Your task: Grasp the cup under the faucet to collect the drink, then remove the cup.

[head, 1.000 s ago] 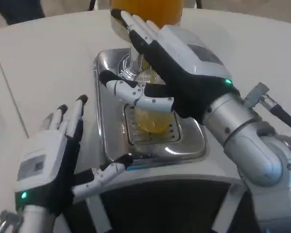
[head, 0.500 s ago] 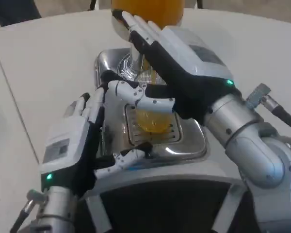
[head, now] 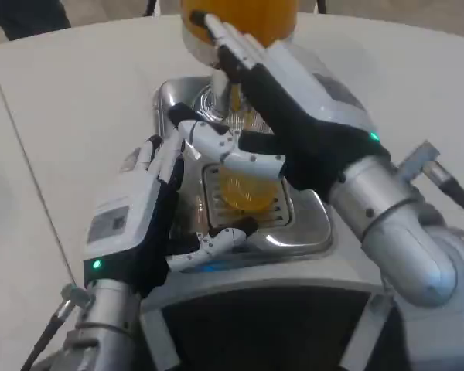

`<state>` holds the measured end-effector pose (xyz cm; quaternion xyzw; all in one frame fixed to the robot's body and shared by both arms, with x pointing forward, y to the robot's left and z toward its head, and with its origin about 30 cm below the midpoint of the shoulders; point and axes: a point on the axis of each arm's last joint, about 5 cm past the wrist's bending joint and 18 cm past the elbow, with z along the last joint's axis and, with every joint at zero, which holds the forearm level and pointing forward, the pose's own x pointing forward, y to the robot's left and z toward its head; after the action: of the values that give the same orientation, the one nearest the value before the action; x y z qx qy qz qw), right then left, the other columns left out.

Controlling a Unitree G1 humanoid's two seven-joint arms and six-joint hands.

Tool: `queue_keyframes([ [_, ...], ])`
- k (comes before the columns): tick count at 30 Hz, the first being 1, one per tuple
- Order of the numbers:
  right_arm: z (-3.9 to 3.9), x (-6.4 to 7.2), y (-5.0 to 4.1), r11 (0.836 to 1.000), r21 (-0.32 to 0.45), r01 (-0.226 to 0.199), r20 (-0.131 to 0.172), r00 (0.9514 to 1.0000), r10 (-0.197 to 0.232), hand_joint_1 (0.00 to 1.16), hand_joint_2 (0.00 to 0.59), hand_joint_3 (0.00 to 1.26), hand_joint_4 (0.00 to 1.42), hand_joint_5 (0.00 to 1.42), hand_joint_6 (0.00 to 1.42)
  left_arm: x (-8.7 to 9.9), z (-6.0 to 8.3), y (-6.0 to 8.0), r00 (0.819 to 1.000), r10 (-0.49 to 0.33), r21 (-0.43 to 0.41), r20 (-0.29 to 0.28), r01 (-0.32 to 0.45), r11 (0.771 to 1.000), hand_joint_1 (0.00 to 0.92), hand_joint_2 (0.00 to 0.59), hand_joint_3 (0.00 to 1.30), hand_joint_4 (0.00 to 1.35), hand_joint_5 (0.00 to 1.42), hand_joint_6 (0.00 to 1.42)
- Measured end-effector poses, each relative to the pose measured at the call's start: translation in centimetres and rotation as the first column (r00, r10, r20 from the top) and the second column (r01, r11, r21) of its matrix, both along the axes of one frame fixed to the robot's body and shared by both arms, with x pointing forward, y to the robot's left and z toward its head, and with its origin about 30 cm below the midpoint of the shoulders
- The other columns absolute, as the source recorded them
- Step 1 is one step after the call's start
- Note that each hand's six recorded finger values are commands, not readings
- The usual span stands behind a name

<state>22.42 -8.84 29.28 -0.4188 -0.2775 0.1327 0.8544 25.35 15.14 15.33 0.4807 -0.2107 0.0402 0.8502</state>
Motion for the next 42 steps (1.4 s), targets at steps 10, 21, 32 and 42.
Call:
queue_keyframes([
  [10, -2.27, -1.5, -1.07, 0.963, 0.253, 0.095, -0.023, 0.9955, -0.092, 0.34, 0.441, 0.00, 0.00, 0.00, 0.00, 0.2, 0.0, -0.4, 1.000, -0.023, -0.050, -0.003, 0.023, 0.998, 0.276, 0.044, 0.00, 0.00, 0.00, 0.01],
  [21, -3.53, -4.7, -4.47, 0.954, -0.196, 0.228, 0.299, 0.9402, -0.163, 0.39, 0.436, 0.00, 0.00, 0.00, 0.00, 0.1, 0.0, -0.8, 0.998, -0.057, -0.065, -0.005, 0.057, 0.996, 0.256, 0.041, 0.00, 0.00, 0.00, 0.01],
  [32, -6.64, -6.4, -7.57, 0.905, -0.367, 0.213, 0.154, 0.9739, -0.167, 0.42, 0.421, 0.00, 0.00, 0.00, 0.00, 0.8, 0.1, -2.4, 0.997, -0.081, -0.110, 0.011, 0.082, 0.990, 0.256, 0.047, 0.00, 0.00, 0.00, 0.01],
  [42, -7.06, -7.7, -9.70, 0.883, -0.433, 0.181, 0.090, 0.9834, -0.158, 0.43, 0.420, 0.00, 0.00, 0.00, 0.00, 2.0, -0.5, -3.9, 0.998, -0.066, -0.160, 0.025, 0.069, 0.985, 0.255, 0.042, 0.00, 0.00, 0.00, 0.01],
])
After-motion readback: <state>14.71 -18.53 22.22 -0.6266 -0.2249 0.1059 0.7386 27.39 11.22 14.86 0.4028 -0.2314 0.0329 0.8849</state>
